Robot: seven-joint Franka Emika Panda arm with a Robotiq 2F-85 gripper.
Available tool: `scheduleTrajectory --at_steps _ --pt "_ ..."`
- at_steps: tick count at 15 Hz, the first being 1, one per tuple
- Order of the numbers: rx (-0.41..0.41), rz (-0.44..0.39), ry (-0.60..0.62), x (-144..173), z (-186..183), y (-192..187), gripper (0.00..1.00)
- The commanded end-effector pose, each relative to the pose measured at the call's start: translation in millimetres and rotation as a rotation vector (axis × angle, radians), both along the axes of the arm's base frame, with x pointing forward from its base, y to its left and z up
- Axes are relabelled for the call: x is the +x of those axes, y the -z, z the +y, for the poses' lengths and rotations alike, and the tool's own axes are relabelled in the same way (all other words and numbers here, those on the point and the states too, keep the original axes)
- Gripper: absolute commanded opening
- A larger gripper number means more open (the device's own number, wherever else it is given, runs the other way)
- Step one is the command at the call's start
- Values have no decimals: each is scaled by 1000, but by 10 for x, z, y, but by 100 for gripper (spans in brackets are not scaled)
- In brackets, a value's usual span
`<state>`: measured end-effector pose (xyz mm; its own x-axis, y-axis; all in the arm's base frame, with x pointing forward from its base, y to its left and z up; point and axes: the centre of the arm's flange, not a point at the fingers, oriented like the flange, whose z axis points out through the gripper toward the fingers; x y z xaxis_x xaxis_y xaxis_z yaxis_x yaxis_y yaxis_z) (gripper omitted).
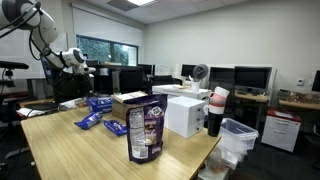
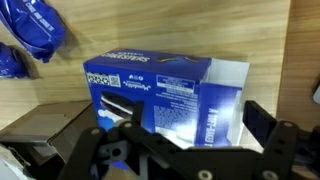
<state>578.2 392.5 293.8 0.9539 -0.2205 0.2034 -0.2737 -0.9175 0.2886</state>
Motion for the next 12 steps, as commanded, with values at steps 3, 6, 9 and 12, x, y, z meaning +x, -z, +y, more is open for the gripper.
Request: scheduleTrajectory --at_steps 3,6,9,12 --pt "29 -19 -4 519 -20 50 100" --pt "53 -16 -17 680 -59 74 100" --pt "57 -14 -31 778 -75 102 100" --pt "47 -10 -43 853 -73 151 100"
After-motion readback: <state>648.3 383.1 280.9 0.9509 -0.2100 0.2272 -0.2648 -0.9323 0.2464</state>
